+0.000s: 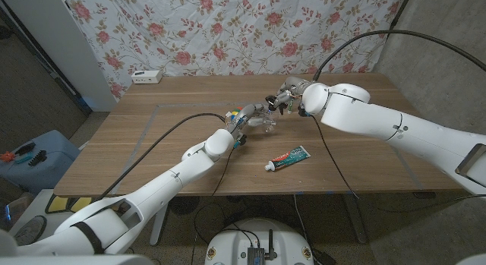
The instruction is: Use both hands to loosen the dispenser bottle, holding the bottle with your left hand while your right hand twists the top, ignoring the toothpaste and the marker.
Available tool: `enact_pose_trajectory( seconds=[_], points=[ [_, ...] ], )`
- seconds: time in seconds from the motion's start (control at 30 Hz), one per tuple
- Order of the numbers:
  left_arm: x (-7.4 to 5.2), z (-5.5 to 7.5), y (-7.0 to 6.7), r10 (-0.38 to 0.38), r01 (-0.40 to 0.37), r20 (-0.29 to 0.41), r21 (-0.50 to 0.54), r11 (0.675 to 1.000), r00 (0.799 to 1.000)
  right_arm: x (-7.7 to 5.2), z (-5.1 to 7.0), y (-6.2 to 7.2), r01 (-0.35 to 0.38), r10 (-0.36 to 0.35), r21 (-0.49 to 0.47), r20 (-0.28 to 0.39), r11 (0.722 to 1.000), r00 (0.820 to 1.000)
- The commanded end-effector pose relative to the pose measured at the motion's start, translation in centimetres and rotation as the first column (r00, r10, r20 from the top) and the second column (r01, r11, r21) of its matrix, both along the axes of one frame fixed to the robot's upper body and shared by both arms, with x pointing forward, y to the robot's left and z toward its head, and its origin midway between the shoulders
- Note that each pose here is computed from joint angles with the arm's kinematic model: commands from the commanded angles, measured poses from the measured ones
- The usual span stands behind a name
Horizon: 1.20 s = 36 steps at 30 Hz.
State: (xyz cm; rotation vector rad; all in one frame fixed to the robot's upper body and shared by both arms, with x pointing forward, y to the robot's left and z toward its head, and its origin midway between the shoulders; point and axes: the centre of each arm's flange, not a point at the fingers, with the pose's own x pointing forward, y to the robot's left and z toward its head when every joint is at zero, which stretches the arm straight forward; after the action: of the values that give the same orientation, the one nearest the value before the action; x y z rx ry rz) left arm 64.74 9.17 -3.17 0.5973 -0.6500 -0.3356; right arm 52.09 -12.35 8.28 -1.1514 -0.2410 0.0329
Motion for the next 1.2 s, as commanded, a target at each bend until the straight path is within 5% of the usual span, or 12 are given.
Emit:
enact_pose_trajectory(
  seconds=[0.03,1.2],
  points=[
    [0.06,0.00,-0.05,-0.009,0.009,0.001,0.001,1.000,1.000,0.14,-0.03,-0.38,-0.047,0.047,0.040,0.001,0.998,0.999],
    [0.06,-0.13,-0.23,-0.015,0.015,-0.007,0.002,1.000,1.000,0.20,-0.46,-1.00,-0.092,0.084,0.127,0.066,0.988,0.994]
  ],
)
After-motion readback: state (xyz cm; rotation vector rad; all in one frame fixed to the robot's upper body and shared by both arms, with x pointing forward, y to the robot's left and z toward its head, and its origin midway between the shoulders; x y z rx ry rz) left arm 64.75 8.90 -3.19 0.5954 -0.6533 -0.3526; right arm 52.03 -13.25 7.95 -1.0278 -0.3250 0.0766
